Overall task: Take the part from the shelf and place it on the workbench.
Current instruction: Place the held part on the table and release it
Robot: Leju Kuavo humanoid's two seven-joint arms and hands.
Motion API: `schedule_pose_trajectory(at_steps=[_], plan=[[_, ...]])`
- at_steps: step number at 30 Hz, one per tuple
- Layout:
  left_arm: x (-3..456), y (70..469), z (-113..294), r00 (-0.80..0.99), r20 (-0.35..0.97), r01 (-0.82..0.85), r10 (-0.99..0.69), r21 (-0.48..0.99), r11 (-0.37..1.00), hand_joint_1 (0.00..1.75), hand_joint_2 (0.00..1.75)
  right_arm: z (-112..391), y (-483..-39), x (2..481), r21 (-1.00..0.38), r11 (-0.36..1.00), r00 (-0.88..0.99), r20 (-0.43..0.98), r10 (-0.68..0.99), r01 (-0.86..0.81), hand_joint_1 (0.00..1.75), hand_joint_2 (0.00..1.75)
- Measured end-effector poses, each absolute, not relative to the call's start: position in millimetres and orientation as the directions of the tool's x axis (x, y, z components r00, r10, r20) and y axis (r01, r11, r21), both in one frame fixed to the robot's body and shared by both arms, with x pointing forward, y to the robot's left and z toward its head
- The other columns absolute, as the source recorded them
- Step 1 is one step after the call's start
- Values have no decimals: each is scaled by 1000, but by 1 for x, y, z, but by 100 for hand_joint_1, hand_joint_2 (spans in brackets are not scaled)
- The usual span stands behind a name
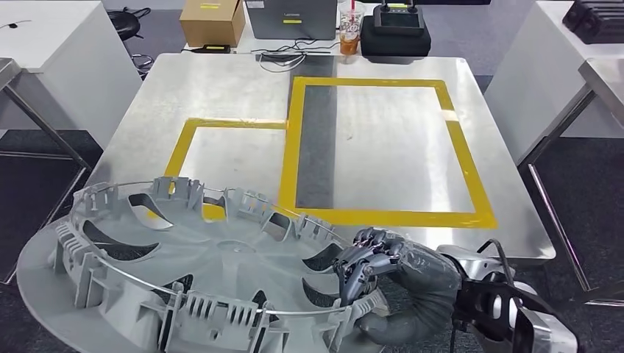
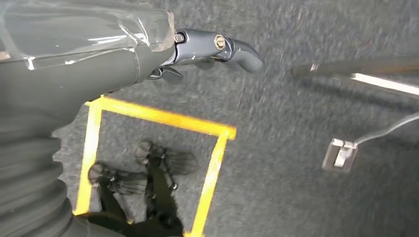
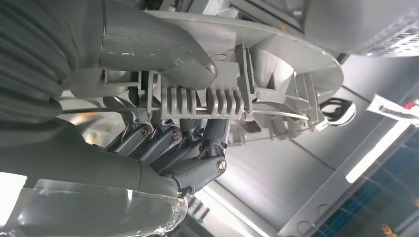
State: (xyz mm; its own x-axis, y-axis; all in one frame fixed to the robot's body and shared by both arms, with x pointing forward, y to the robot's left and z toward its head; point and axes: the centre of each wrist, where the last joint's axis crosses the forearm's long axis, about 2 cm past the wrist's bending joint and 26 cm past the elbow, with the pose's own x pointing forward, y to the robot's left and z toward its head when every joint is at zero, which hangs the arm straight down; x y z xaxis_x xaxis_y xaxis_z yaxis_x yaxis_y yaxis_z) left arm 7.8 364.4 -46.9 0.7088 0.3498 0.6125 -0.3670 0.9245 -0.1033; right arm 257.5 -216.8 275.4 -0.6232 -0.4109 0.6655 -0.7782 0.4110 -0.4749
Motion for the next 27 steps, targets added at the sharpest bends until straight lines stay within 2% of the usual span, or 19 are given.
schedule_pose_trajectory(at_steps=[17,23,27], plan=[[10,359,-49,699,622,-357,353,-124,926,0,175,276,-224,257,-512,437,-666,655,-358,-739,166,175],[16,360,-48,686,636,-359,354,-127,925,0,175,282,-226,267,-655,512,-806,574,-141,-556,166,175],[16,361,-49,684,639,-359,351,-124,925,0,175,291,-228,278,-761,499,-871,491,25,-415,166,175]])
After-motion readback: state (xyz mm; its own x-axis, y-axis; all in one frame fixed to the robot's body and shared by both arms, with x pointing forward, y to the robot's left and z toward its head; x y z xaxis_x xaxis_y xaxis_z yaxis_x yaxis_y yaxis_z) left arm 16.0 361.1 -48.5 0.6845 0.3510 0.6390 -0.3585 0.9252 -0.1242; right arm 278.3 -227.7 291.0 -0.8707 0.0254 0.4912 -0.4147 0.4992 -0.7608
